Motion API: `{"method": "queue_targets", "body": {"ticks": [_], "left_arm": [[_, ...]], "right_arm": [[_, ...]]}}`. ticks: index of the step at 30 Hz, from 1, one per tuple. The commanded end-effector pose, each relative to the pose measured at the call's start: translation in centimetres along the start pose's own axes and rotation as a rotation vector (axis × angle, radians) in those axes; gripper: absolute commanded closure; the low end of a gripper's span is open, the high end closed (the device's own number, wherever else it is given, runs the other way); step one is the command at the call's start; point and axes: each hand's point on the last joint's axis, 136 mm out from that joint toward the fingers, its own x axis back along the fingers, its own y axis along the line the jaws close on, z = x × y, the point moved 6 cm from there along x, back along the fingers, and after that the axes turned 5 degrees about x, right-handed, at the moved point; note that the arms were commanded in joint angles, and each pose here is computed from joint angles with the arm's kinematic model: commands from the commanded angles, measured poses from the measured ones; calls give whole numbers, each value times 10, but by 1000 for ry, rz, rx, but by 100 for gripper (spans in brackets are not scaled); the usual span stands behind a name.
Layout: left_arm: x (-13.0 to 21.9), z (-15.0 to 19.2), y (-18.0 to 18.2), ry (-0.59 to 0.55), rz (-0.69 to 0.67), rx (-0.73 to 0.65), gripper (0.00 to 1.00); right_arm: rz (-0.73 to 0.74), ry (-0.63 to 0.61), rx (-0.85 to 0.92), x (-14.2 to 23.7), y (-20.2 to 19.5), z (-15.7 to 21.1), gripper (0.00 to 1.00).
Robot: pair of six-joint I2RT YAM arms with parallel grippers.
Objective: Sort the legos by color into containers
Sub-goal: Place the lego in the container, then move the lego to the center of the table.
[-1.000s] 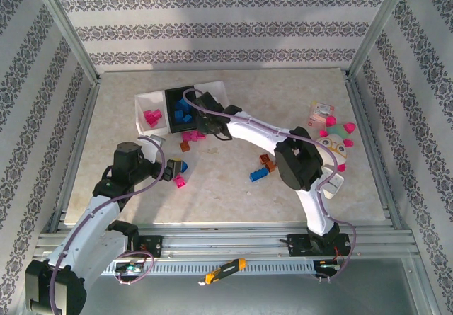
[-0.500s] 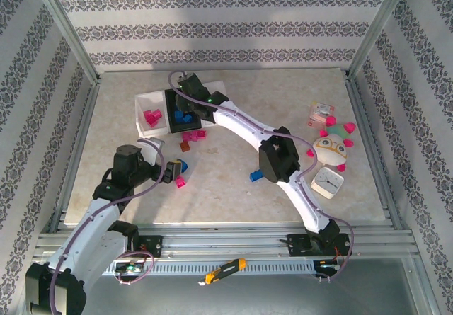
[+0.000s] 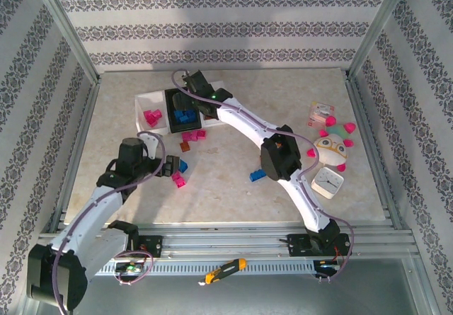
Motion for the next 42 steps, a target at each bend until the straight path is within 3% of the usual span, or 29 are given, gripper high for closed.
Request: {"method": "queue_targets", "body": {"ticks": [1, 6, 9, 21, 27, 34, 42], "left_arm": [[-1, -8, 6, 34, -92, 124, 1], [-15, -19, 4, 81, -129, 295, 1], [-25, -26, -7, 112, -135, 328, 1], [-93, -47, -69, 295, -235, 133, 1], [-137, -59, -76, 382, -308, 74, 19], [-171, -73, -92, 408, -248, 51, 32], [-196, -69, -99, 431, -231, 33, 34]], "right_arm": [[-29, -72, 15, 48, -2, -24, 13], [-44, -64, -15, 84, -16, -8, 10], [-42, -52, -25, 104, -25, 6, 10], [-34, -32, -63, 163, -60, 61, 10], [-4, -51, -105, 179, -78, 79, 10], [-1, -59, -138, 179, -86, 87, 10], [-17, -64, -146, 174, -87, 84, 10]]}}
